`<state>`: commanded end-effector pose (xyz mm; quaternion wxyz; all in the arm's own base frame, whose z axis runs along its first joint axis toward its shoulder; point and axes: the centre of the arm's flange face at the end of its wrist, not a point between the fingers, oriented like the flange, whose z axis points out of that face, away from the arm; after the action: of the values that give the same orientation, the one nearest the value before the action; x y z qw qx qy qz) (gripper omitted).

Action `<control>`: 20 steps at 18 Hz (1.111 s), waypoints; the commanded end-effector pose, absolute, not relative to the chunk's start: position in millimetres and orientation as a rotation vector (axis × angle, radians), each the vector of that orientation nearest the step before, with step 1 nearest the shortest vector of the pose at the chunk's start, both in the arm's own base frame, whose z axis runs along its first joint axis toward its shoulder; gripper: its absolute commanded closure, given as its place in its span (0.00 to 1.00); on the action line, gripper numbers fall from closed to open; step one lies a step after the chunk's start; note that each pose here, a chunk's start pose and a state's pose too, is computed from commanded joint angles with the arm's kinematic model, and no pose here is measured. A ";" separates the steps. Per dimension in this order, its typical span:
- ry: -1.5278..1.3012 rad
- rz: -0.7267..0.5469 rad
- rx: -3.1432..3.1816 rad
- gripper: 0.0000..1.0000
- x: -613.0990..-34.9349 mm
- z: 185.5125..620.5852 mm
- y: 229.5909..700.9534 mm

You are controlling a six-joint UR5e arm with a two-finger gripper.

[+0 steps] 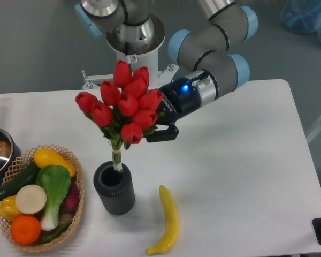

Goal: Insert the flowers into the vase
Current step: 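Lower the tulip stems down into the dark gray vase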

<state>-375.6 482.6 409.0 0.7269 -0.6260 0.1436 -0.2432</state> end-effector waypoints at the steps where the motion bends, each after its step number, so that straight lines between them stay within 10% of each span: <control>1: 0.318 -0.546 -1.380 0.56 -372.9 406.4 486.0; 20: 0.321 -0.546 -1.376 0.56 -356.1 345.9 492.1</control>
<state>-356.1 492.1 345.9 0.7266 -0.6242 0.1454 -0.2475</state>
